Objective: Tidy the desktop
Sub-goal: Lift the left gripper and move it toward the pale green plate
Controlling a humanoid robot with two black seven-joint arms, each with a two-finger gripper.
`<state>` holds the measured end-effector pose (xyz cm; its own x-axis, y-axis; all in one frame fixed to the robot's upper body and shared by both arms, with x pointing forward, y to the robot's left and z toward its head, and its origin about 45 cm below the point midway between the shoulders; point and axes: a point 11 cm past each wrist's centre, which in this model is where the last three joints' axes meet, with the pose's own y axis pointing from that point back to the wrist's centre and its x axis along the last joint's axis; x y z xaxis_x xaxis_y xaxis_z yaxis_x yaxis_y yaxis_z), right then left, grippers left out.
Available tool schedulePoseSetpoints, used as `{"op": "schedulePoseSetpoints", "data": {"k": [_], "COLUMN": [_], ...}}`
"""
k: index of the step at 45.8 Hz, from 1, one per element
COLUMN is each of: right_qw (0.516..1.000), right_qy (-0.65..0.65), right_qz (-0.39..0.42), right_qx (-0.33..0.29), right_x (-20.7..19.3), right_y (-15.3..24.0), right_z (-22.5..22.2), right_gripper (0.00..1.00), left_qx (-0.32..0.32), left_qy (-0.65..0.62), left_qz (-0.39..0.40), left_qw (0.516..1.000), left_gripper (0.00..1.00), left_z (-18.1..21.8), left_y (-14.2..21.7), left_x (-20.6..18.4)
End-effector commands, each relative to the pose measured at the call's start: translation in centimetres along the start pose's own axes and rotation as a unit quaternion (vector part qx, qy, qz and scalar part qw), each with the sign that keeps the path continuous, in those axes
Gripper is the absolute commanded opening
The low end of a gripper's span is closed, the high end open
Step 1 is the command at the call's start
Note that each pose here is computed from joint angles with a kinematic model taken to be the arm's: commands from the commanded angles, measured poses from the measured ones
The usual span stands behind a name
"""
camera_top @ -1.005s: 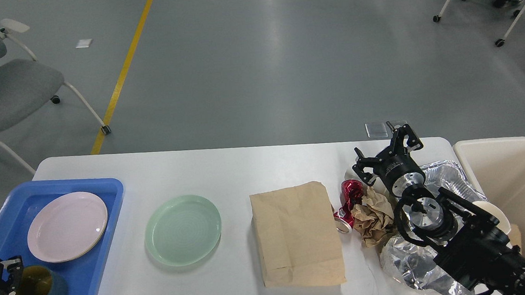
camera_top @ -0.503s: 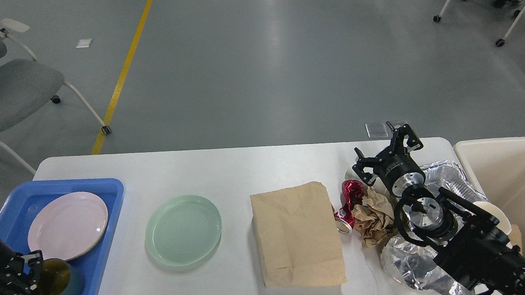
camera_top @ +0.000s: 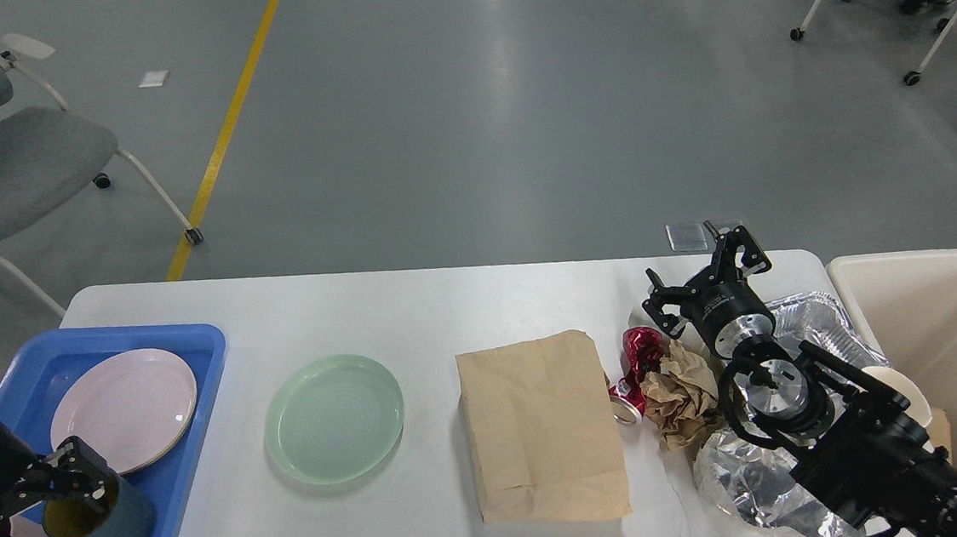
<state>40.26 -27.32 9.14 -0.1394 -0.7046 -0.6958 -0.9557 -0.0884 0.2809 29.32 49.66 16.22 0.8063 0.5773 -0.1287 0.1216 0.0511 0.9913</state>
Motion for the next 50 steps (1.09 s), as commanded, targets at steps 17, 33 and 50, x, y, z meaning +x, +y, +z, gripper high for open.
{"op": "schedulePoseSetpoints", "data": {"k": [17, 33, 50], "right_qw": [1.000, 1.000, 1.000], "right_qy": [0.000, 0.000, 0.000], "right_qz": [0.000, 0.000, 0.000], "right_qx": [0.000, 0.000, 0.000], "right_x": [0.0, 0.0, 0.0], "right_y": [0.0, 0.0, 0.0], "right_z": [0.0, 0.0, 0.0], "right_gripper": [1.00, 1.00, 1.00], "left_qx": [0.045, 0.064, 0.070], "left_qy": [-0.115, -0.224, -0.286], "left_qz": [0.129, 0.194, 0.124], "left_qw": [0.984, 0.953, 0.948], "left_gripper": [0.95, 0.96, 0.96], "left_z": [9.3, 19.1, 24.0], "left_y": [14.0, 22.5, 12.9], "left_x": [3.3, -0.4, -2.2]}}
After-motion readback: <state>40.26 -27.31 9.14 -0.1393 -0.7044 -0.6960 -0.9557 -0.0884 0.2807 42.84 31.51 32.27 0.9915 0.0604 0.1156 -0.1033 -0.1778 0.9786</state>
